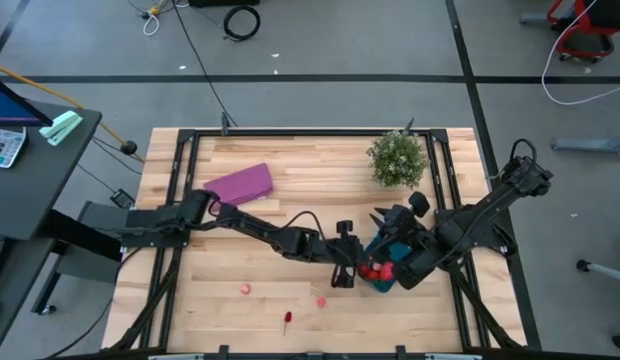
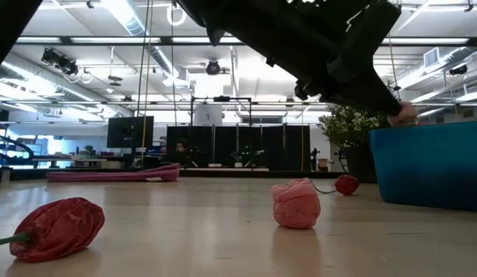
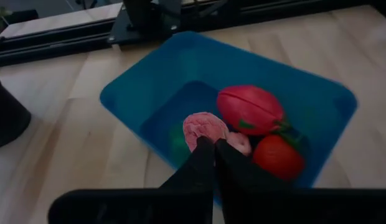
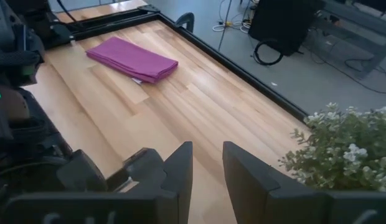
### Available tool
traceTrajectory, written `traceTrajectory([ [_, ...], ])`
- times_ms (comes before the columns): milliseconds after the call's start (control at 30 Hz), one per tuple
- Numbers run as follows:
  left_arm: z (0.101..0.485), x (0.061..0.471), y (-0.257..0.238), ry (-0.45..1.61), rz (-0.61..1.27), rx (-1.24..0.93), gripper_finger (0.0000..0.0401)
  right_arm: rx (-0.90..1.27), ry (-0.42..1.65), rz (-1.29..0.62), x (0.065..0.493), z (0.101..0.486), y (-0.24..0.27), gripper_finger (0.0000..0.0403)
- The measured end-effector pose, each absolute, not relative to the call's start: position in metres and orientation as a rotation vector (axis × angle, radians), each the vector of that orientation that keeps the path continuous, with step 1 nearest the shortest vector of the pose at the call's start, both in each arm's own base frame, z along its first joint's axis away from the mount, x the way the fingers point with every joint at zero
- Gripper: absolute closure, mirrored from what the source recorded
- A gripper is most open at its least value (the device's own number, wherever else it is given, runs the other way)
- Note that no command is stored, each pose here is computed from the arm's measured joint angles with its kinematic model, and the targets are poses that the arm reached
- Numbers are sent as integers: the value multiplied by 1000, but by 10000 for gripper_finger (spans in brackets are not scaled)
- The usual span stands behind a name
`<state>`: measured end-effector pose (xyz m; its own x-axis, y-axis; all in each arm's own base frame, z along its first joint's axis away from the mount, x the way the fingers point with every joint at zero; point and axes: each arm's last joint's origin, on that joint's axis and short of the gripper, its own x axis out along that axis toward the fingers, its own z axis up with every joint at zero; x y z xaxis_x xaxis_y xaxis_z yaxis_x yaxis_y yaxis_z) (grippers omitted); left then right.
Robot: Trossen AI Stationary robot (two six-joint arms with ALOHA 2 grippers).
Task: Pick and placing Produce into tupperware
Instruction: Put the pink peach into the blue bin, then put the red cherry into the blue bin
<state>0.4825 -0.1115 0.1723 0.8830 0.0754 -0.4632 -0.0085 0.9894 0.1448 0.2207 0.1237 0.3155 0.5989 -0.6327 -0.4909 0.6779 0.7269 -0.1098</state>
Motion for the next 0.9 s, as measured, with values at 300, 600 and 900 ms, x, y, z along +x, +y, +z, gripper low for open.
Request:
traceTrajectory([
  [300,170,482,-109,516,46,151,328,67,547,-789,225,315,115,306],
  [600,170,478,-114,545,32,171,258,37,560,-781,226,315,115,306],
  [900,228,427,-98,833,121,214,271,128,578,-776,225,314,116,306],
])
